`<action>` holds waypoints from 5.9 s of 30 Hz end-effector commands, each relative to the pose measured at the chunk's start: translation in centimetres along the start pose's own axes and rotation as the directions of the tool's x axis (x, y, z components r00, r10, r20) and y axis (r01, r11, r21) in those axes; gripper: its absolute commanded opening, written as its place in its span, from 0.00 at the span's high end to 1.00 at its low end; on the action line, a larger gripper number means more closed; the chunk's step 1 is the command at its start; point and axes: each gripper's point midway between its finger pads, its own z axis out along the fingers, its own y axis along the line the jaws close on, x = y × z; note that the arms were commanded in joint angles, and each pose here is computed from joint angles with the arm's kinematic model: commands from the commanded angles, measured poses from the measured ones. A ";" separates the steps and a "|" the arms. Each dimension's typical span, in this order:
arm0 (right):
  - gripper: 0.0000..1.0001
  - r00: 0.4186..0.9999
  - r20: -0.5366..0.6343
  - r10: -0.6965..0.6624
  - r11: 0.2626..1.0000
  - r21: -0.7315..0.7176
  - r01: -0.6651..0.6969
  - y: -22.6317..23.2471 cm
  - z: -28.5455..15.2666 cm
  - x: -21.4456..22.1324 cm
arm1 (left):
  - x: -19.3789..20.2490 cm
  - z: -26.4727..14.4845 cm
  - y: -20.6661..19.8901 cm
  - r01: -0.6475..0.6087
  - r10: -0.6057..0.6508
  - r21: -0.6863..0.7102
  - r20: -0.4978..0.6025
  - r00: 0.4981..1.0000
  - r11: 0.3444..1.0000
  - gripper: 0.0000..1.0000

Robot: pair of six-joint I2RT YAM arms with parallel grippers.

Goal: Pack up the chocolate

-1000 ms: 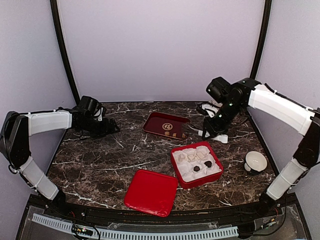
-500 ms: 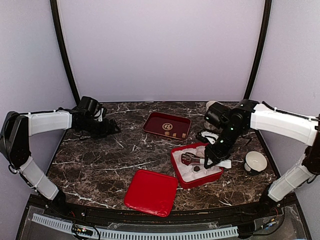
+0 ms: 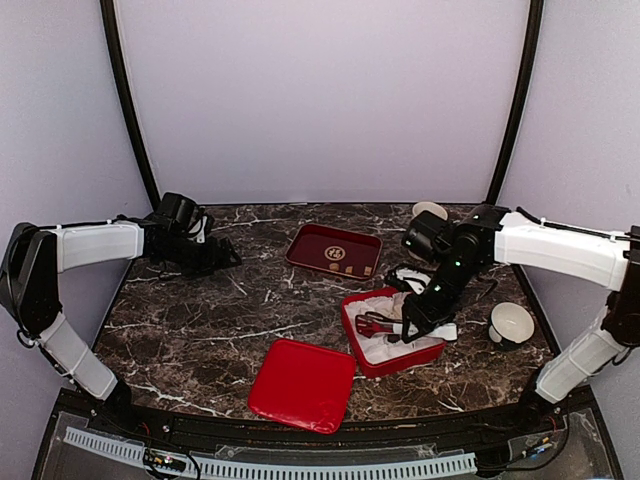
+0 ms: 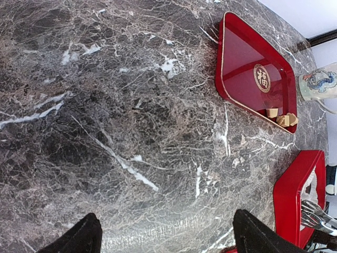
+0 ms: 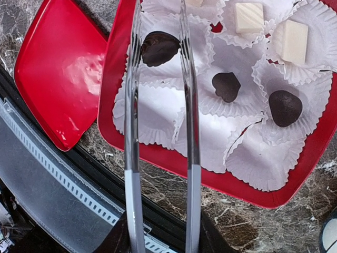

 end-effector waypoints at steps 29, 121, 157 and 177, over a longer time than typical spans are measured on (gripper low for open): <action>0.62 0.976 0.211 0.057 0.972 0.213 -0.102 -7.8 -6.5 -14.7 | -1.4 -0.2 -0.1 0.009 -0.009 -0.006 0.042 0.999 1.000 0.12; 0.62 0.995 0.058 0.086 0.977 0.188 -0.095 -8.2 0.2 -15.6 | -2.1 1.7 0.0 -0.004 0.004 -0.002 0.021 1.000 1.000 0.12; 0.62 0.992 0.071 0.100 0.987 0.117 -0.108 -9.5 -0.2 -15.6 | -2.5 2.0 -0.3 -0.006 0.005 0.011 0.024 1.000 1.000 0.12; 0.63 0.999 -0.003 0.050 0.949 0.311 -0.047 -9.6 1.3 -14.6 | -2.5 2.1 -0.2 -0.011 0.011 0.009 0.024 1.000 1.000 0.12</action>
